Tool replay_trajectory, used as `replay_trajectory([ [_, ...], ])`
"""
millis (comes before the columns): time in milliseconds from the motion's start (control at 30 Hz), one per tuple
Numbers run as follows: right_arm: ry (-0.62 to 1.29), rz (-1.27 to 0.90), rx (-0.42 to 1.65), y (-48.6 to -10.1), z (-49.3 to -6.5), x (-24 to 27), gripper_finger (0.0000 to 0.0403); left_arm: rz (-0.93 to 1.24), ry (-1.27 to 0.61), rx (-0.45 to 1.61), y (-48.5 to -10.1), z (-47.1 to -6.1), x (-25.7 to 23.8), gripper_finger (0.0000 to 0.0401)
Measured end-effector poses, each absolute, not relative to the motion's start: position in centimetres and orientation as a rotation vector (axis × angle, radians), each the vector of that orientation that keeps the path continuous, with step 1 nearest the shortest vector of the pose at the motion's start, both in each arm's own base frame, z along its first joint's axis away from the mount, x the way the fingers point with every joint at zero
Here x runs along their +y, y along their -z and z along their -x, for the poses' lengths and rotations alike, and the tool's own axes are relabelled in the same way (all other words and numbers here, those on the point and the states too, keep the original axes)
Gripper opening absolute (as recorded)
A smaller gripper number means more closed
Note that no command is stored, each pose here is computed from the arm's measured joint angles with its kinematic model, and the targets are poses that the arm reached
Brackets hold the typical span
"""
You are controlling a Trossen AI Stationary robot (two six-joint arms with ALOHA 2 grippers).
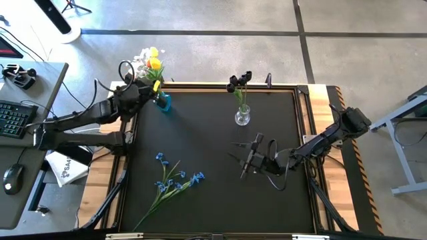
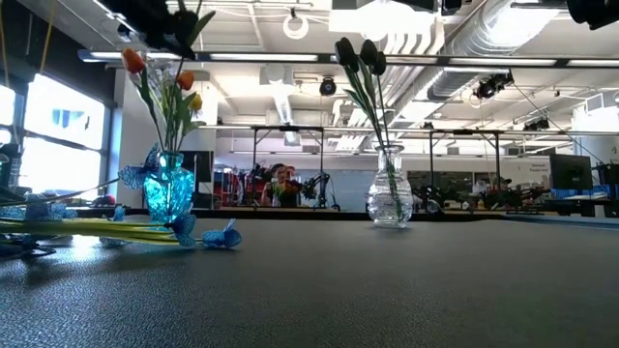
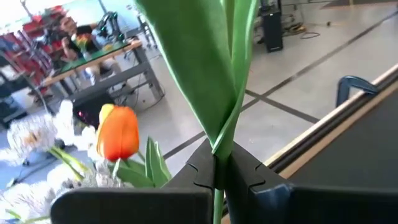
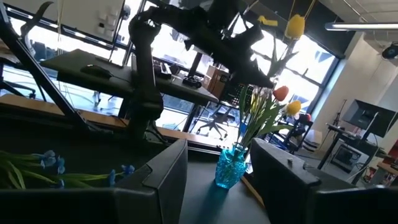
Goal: Sort flowers into vase by color
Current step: Put the yellow flower into the blue vase
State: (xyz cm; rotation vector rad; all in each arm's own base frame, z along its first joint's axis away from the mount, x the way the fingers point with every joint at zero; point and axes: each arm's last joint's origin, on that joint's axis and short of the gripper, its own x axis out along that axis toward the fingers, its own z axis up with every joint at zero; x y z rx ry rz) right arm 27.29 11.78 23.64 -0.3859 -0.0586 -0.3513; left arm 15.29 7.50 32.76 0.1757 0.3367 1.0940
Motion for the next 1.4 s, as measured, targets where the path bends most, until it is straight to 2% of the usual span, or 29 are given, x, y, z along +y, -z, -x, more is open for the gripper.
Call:
replay_trajectory([
  [367,0.349,0.389,-0.055,-23.6,-27.3,11.8,0.0174,-0.022,-1.257,0.243,-30.3,-14.2,10.5,0.0001],
  [700,0.349,0.390,-0.054,-23.6,-27.3,11.8,0.0174,0.048,-1.219,0.221,-30.1,-14.0,10.9,0.0001],
  [1067,0.349,0.387,-0.054,-23.6,-27.3,11.8,0.0174,0.142,-1.287,0.179,-29.9,-13.4,11.6,0.0002],
  [1400,0.348,0.387,-0.054,-23.6,-27.3,11.8,0.0174,0.173,-1.320,0.226,-29.3,-12.9,11.8,0.0047],
])
